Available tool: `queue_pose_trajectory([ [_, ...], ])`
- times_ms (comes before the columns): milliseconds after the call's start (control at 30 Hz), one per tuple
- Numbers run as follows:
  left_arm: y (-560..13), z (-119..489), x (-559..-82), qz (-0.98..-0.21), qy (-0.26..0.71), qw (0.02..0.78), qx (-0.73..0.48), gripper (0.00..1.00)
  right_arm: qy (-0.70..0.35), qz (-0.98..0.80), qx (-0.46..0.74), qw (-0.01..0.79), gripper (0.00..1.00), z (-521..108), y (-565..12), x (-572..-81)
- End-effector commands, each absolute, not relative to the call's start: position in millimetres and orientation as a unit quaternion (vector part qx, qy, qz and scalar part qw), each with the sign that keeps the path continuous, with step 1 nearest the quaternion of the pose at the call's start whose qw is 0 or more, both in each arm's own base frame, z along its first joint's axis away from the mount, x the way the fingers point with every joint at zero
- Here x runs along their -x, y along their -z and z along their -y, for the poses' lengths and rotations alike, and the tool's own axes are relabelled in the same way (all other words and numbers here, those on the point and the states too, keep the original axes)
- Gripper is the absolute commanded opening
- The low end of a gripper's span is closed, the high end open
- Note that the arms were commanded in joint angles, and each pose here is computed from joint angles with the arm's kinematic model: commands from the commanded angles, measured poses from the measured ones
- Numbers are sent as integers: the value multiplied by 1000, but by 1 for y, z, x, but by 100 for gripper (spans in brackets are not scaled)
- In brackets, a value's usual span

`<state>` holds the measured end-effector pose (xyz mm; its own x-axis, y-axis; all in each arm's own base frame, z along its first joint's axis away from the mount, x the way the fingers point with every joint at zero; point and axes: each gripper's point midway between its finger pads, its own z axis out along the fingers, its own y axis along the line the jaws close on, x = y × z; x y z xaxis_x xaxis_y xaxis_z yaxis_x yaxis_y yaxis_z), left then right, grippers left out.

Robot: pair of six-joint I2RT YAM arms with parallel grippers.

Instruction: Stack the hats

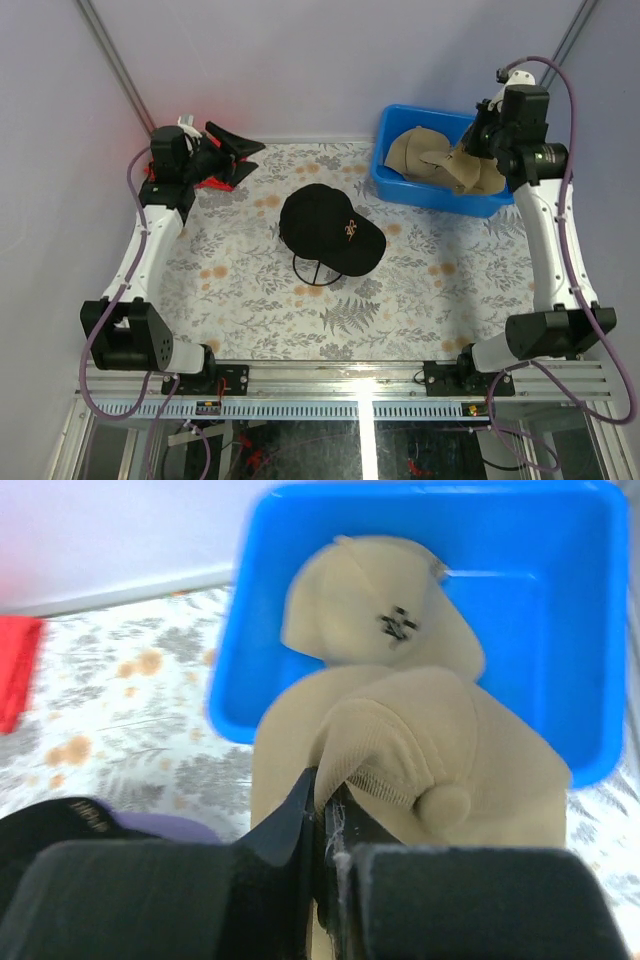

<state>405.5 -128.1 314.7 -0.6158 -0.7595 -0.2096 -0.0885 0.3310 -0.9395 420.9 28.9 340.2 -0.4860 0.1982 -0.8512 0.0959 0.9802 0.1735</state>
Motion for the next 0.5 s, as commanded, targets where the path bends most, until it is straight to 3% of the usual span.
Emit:
queue_pose_trajectory([
  [0,-366,151,-404,-736,531,362,212,62,-155,-825,16,543,0,-73,-377,-413],
  [233,-409,186,-401,-721,578,371,92,71,-324,-743,143,568,0,-138,-443,-383],
  [467,-426,193,-419,-691,623,363,49,76,-552,-619,254,497,0,-194,-494,-321],
])
